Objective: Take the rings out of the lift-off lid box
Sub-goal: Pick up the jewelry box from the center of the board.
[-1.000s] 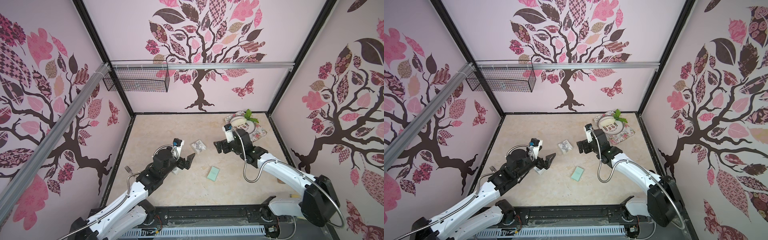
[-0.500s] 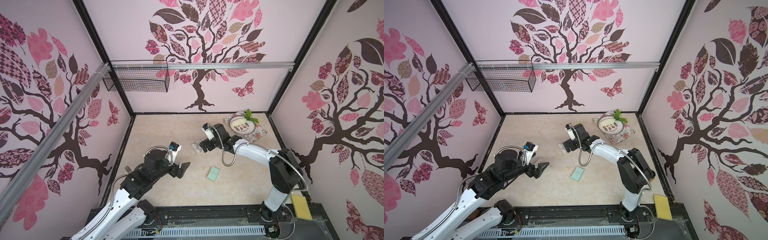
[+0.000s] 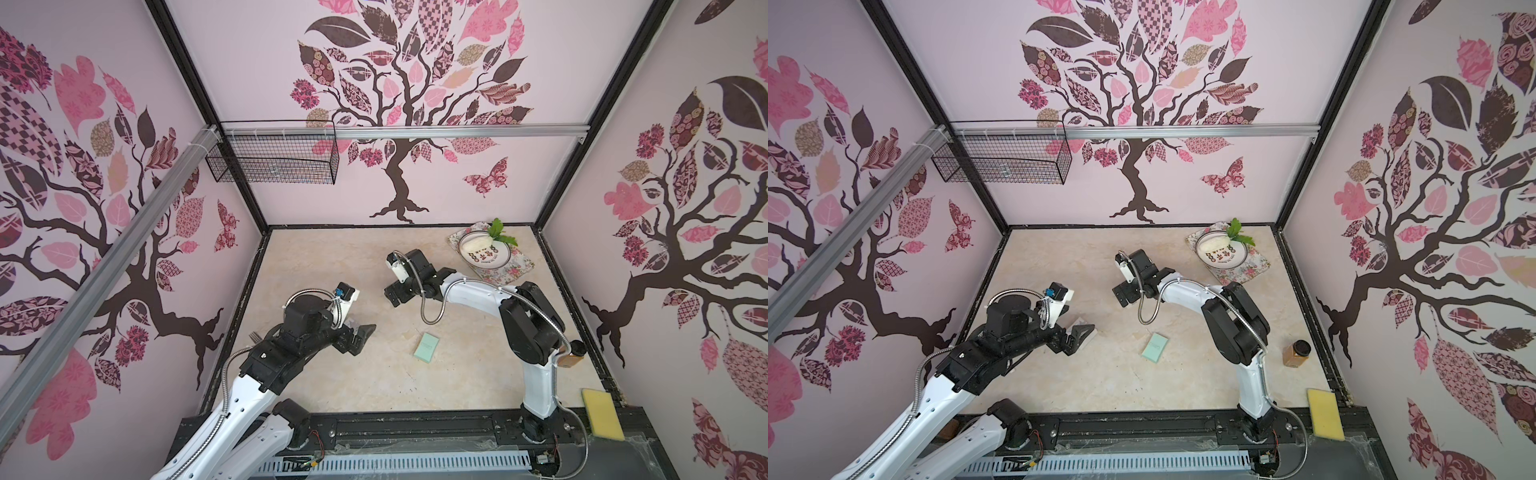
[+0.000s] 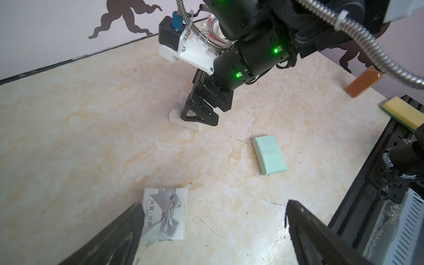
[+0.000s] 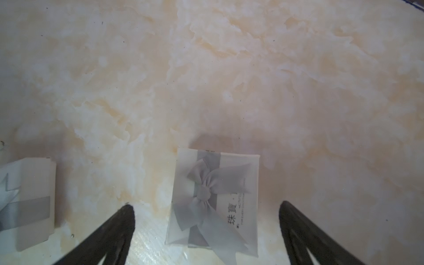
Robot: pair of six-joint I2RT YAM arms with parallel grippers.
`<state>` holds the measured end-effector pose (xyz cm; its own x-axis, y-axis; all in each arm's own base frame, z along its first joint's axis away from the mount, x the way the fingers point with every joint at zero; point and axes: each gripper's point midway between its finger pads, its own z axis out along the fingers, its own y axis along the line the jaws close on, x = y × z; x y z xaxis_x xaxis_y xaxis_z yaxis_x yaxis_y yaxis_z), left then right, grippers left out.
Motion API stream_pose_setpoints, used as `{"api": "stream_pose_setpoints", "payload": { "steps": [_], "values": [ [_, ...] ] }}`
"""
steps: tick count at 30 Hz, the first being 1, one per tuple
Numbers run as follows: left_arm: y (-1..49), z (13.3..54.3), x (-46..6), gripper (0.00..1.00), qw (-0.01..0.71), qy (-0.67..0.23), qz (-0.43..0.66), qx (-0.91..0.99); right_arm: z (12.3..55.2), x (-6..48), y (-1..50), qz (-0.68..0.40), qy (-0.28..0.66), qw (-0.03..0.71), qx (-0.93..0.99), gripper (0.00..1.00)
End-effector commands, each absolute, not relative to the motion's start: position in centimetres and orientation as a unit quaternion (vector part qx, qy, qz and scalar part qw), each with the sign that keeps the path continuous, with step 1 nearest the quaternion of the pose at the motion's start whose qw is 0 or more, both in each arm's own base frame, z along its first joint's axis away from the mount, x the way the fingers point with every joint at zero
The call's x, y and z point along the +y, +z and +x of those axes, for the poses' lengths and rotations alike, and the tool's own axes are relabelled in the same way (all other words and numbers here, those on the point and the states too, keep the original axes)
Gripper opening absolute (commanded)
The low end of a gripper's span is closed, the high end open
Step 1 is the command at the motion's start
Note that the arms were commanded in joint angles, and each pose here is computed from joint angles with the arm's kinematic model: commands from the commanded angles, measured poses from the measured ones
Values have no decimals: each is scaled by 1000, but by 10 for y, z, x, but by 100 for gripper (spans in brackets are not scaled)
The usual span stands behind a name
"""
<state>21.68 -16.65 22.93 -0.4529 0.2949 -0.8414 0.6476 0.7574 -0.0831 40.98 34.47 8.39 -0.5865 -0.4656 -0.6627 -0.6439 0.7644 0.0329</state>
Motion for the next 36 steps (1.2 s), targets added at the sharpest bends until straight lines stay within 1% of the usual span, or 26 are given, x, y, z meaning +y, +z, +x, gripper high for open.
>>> {"api": "stream_pose_setpoints", "payload": {
  "steps": [1,7,10,18,24,26,32,34,36],
  "values": [
    [222,218,-168,98,438,-201,292,826,415,350,67,-316,125,312,887,100],
    [223,219,-165,98,442,-194,288,827,418,348,51,-309,109,300,896,98],
    [221,218,-165,98,440,-194,289,828,418,348,46,-308,107,298,897,95],
    [223,219,-163,98,445,-190,286,827,419,352,34,-304,112,287,901,83],
    [222,219,-162,98,445,-189,285,828,419,351,34,-301,114,286,903,71],
    [223,220,-162,98,446,-187,285,827,418,353,37,-301,118,288,901,68],
    [226,223,-159,98,453,-180,277,828,412,351,63,-297,139,302,895,67],
    [233,231,-156,98,464,-172,257,830,409,347,78,-291,154,308,893,67],
    [248,244,-147,98,482,-152,212,836,405,341,96,-279,179,313,890,68]
  ]
}}
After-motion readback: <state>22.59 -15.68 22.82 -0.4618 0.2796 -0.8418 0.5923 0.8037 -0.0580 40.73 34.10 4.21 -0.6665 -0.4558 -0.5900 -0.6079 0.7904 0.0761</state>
